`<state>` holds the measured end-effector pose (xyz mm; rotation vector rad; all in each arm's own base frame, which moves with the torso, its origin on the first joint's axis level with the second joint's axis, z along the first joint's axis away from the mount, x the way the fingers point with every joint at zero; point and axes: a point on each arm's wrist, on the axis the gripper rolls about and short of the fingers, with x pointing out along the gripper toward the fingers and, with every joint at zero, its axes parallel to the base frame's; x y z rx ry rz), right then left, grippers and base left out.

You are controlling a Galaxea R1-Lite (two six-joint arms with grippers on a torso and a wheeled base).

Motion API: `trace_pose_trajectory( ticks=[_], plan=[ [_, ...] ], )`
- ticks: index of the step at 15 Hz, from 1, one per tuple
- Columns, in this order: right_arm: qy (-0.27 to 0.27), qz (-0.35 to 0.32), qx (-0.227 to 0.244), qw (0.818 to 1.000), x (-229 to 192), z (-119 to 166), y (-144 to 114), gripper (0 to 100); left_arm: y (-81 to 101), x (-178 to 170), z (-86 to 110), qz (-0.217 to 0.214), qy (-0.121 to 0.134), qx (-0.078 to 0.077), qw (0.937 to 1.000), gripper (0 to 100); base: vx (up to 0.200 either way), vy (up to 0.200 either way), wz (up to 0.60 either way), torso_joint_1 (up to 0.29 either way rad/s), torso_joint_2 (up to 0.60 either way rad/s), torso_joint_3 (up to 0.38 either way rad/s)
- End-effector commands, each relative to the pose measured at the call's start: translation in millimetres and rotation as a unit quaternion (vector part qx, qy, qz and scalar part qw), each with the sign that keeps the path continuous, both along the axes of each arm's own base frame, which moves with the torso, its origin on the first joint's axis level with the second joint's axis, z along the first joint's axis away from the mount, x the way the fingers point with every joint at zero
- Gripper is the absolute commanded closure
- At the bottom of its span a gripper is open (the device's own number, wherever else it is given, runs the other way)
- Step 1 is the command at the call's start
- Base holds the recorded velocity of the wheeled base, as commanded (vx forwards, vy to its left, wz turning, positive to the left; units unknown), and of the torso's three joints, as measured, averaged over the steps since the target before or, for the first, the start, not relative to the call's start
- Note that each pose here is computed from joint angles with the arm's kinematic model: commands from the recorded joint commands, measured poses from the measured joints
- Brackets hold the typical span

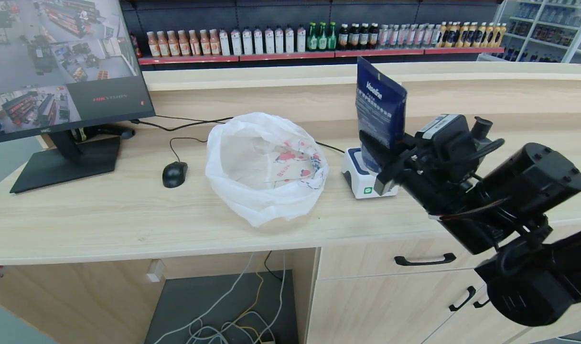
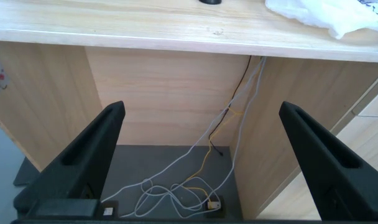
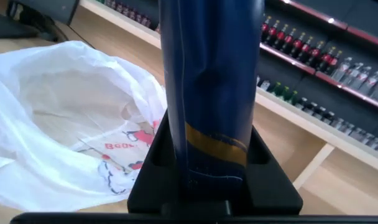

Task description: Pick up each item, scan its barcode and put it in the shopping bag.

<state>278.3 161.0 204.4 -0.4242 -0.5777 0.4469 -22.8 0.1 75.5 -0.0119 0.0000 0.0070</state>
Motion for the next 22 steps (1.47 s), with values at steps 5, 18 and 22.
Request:
trace_pose_trajectory(
  ticks=[5,18,22],
  plan=[
    [-0.077,0.011,-0.091,0.993,63.1,-6.6,-35.6,100,0.0,0.0,0.0,0.000,0.000,0.000,1.0000,0,0.000,0.000,0.00,0.000,0.00,0.000],
    [-0.160,0.064,-0.229,0.958,85.1,-27.5,-60.1,100,0.0,0.0,0.0,0.000,0.000,0.000,1.0000,0,0.000,0.000,0.00,0.000,0.00,0.000],
    [-0.159,0.074,-0.239,0.955,91.1,-34.6,-64.0,100,0.0,0.0,0.0,0.000,0.000,0.000,1.0000,0,0.000,0.000,0.00,0.000,0.00,0.000]
  ],
)
